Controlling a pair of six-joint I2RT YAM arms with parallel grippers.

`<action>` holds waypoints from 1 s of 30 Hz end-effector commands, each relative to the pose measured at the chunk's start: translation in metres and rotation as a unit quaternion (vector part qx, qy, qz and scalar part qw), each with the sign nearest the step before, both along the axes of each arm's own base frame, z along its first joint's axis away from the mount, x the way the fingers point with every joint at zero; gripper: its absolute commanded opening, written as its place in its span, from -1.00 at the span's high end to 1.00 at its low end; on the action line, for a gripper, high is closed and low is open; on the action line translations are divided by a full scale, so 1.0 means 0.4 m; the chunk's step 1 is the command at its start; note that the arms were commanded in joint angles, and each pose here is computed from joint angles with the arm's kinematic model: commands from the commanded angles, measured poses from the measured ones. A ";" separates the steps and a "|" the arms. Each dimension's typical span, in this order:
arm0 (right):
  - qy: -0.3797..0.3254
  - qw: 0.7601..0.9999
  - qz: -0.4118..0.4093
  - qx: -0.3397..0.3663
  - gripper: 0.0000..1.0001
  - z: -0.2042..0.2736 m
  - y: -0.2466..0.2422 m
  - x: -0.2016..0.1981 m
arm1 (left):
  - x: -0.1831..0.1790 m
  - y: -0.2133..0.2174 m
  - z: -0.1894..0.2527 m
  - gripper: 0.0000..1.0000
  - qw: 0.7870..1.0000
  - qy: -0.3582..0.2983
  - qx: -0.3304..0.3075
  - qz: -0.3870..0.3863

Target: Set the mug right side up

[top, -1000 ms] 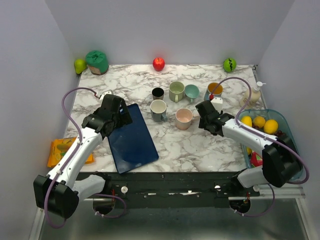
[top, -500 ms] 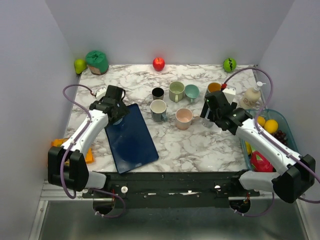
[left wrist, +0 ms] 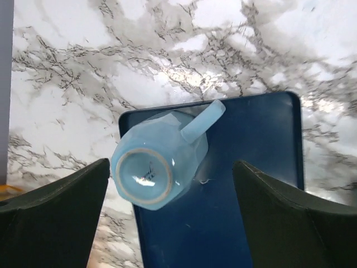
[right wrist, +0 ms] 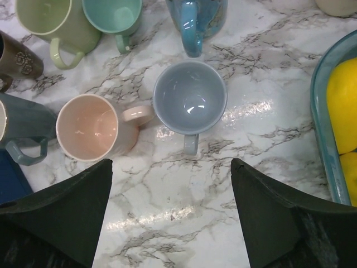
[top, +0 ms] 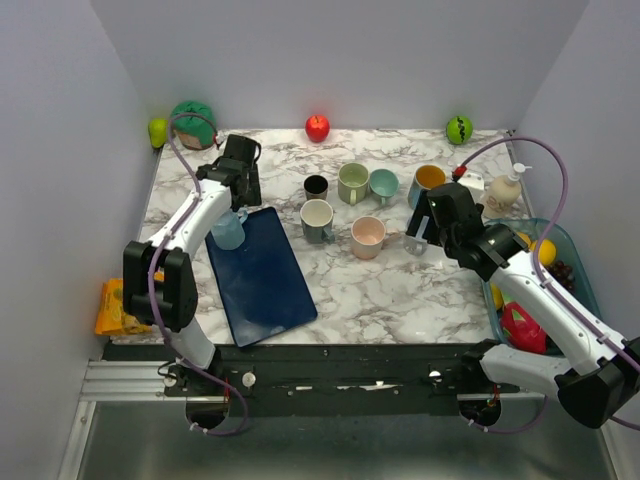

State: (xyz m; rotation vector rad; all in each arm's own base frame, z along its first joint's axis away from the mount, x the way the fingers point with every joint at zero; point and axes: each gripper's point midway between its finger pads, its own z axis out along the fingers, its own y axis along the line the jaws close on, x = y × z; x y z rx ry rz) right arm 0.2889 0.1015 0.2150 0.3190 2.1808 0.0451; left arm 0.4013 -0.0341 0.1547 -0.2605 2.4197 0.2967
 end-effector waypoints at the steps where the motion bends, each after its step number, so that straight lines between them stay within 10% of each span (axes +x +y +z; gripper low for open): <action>1: 0.013 0.999 0.031 0.007 -0.82 -0.004 0.021 -0.007 | 0.073 0.017 -0.027 -0.89 0.996 0.018 0.059 -0.067; 12: 0.032 0.998 0.040 0.018 -0.75 -0.040 0.024 -0.038 | 0.163 -0.050 -0.138 0.02 0.985 0.088 0.020 -0.144; 30: 0.049 0.998 0.038 0.020 -0.69 -0.075 0.019 -0.057 | -0.008 -0.087 -0.218 -0.08 0.966 0.179 -0.048 -0.179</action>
